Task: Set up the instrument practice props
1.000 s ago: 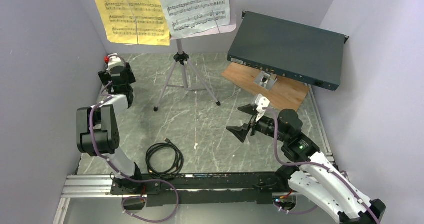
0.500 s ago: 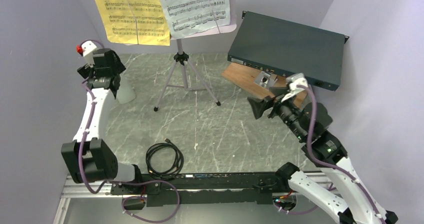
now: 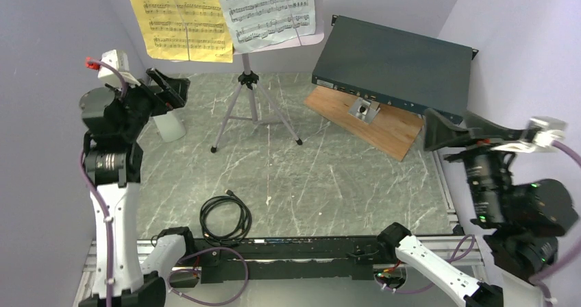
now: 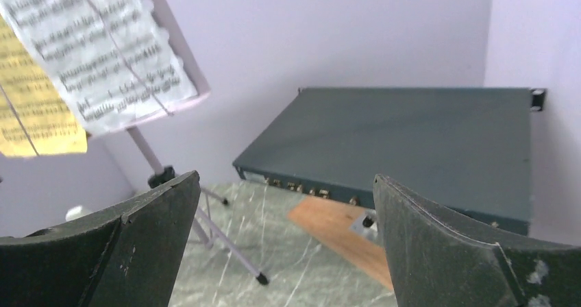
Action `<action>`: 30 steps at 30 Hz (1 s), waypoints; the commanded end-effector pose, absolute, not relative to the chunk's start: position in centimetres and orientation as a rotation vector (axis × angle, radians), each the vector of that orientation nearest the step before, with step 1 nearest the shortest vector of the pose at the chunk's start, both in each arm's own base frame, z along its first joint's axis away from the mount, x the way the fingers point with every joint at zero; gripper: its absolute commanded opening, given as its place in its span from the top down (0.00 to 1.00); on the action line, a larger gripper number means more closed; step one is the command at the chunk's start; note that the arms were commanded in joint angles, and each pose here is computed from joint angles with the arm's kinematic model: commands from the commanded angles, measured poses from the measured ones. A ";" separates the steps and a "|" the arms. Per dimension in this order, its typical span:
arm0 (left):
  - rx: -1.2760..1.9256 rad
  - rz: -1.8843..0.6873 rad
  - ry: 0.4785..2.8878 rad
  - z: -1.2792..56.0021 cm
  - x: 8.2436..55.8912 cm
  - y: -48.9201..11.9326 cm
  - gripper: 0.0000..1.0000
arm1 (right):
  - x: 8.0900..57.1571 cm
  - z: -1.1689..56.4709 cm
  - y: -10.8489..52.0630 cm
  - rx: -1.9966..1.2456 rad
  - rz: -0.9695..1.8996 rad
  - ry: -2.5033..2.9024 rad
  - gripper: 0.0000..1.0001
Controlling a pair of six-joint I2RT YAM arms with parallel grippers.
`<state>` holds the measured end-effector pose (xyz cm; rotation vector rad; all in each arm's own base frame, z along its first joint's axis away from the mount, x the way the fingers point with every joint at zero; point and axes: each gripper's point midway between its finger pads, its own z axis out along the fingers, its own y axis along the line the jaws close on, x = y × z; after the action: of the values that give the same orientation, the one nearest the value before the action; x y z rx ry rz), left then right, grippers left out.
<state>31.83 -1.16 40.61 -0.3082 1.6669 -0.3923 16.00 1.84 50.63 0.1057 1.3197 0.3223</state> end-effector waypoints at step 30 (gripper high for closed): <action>0.469 -0.639 1.271 54.0 17.1 -12.5 0.01 | 10.0 57.0 -7.4 0.316 0.129 1.177 0.00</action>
<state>17.66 -12.70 53.41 0.4538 1.3103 -0.6740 9.59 -6.73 57.20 0.3068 1.1353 0.2075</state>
